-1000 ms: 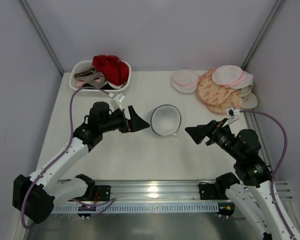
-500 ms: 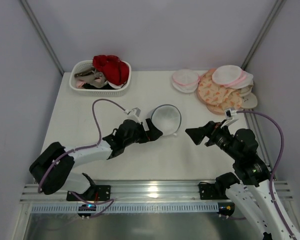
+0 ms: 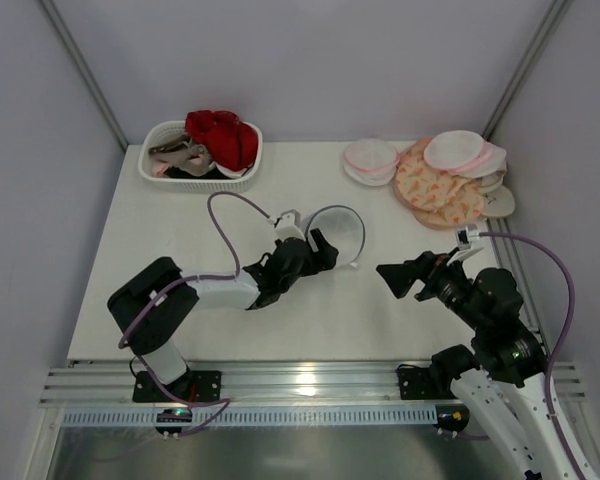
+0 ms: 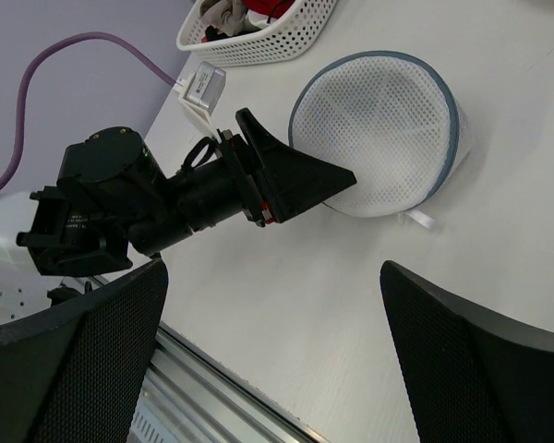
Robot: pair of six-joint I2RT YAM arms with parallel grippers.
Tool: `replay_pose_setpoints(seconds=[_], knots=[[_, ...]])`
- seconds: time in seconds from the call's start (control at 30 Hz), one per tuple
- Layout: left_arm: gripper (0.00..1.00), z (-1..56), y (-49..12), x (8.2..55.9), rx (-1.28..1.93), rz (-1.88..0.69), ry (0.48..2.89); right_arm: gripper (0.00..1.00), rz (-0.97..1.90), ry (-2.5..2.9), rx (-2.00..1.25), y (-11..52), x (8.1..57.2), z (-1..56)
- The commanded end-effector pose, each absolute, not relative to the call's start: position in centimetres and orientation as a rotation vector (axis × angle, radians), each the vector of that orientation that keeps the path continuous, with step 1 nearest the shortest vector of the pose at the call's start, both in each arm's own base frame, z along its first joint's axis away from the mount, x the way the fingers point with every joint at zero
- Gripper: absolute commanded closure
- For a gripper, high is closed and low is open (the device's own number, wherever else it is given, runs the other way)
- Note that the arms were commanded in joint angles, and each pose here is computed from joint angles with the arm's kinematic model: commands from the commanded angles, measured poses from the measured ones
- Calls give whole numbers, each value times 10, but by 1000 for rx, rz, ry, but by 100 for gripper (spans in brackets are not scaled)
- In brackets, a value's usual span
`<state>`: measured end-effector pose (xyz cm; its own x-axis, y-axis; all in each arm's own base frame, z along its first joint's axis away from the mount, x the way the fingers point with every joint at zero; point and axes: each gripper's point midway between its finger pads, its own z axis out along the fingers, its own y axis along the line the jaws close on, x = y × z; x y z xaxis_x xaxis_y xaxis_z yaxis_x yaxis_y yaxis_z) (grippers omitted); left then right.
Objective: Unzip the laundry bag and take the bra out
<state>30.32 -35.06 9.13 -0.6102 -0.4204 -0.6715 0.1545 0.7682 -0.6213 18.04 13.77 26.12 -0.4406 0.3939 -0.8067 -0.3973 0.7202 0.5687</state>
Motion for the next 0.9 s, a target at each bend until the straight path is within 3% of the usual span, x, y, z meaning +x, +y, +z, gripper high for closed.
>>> replay_pose_setpoints(seconds=[0.0, 0.03, 0.07, 0.1, 0.13, 0.47, 0.73, 0.87], knots=[[27, 113, -344, 329, -262, -733, 1966, 1, 864, 1785, -14, 132, 177, 273], [45, 114, -344, 330, -253, -733, 1961, 0, 866, 1791, -13, 133, 176, 271], [54, 115, -346, 330, -251, -737, 1958, 1, 867, 1784, -14, 132, 176, 272], [71, 116, -346, 331, -248, -739, 1953, 0, 875, 1786, -7, 133, 176, 272], [100, 118, -346, 332, -255, -742, 1946, 1, 878, 1782, -5, 133, 176, 273], [100, 168, -349, 307, -284, -965, 1924, 2, 822, 1858, 22, 129, 182, 256], [100, 219, -332, 264, -491, -1549, 2010, 6, 791, 2026, -20, 141, 203, 220], [100, 220, -323, 257, -452, -1668, 2065, 5, 841, 2044, -74, 154, 208, 218]])
